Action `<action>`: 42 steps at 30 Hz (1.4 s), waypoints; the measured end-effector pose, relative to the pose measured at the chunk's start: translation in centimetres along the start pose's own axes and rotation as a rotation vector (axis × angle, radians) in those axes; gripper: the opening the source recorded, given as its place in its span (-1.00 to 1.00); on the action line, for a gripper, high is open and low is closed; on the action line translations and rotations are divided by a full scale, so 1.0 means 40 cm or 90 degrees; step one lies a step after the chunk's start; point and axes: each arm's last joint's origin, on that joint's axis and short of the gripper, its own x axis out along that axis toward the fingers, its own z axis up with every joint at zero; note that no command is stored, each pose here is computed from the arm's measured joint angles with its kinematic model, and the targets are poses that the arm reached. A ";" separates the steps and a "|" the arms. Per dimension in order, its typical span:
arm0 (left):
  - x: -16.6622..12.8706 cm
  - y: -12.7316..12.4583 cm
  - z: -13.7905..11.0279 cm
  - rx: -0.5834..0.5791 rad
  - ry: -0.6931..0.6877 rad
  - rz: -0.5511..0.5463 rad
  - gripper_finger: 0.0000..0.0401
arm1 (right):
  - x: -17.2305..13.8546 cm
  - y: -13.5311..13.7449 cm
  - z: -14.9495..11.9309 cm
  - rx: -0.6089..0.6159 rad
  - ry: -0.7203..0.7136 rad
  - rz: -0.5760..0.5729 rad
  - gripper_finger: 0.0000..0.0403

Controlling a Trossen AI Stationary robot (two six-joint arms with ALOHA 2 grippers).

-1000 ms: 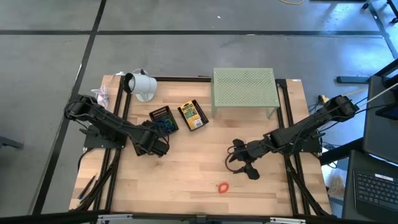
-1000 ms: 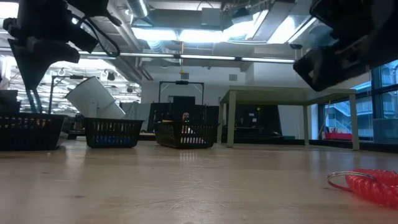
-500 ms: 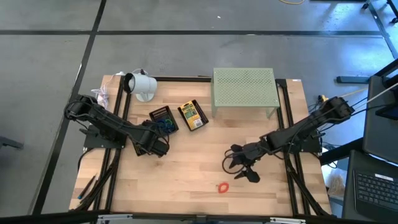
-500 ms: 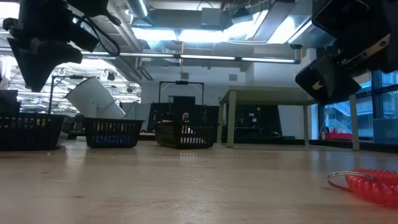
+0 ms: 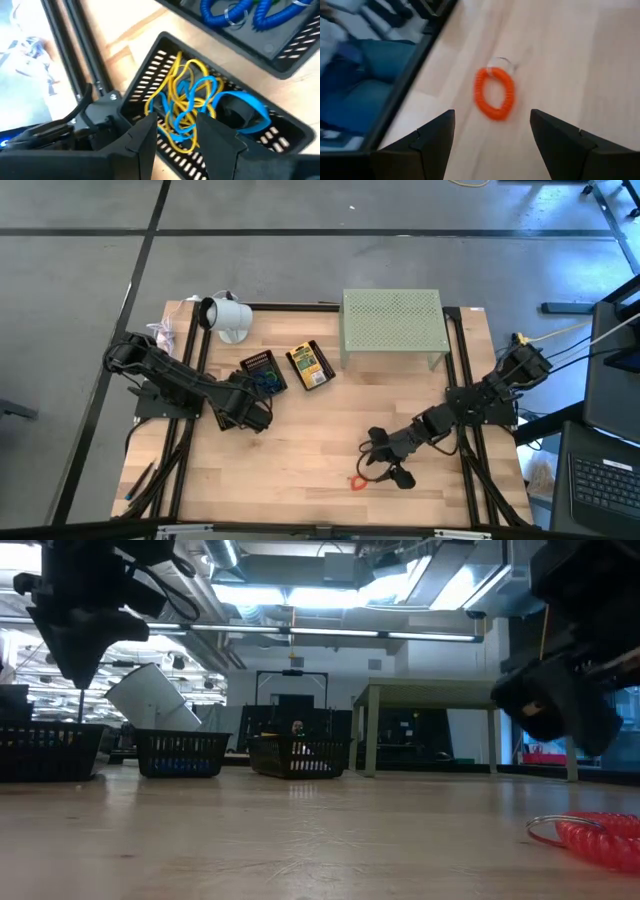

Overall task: Pick & Place Office Desk Supplies
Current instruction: Put the orange spring keychain into the middle black basket

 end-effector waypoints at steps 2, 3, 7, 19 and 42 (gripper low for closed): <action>0.000 -0.003 0.000 -0.002 -0.006 -0.007 -0.34 | 0.011 -0.003 -0.007 -0.002 -0.002 -0.027 0.30; 0.000 -0.004 0.001 -0.003 -0.013 -0.009 -0.34 | 0.016 -0.005 -0.008 -0.005 -0.007 -0.037 0.30; -0.001 -0.011 0.005 0.002 -0.037 -0.025 -0.34 | 0.041 -0.008 -0.005 -0.027 -0.050 -0.032 0.30; -0.005 -0.022 -0.003 0.008 -0.046 -0.051 -0.34 | 0.146 -0.020 0.017 -0.144 -0.011 -0.049 0.27; -0.041 -0.044 -0.008 0.006 -0.111 -0.121 -0.34 | 0.129 -0.041 0.025 -0.187 0.044 -0.094 -0.89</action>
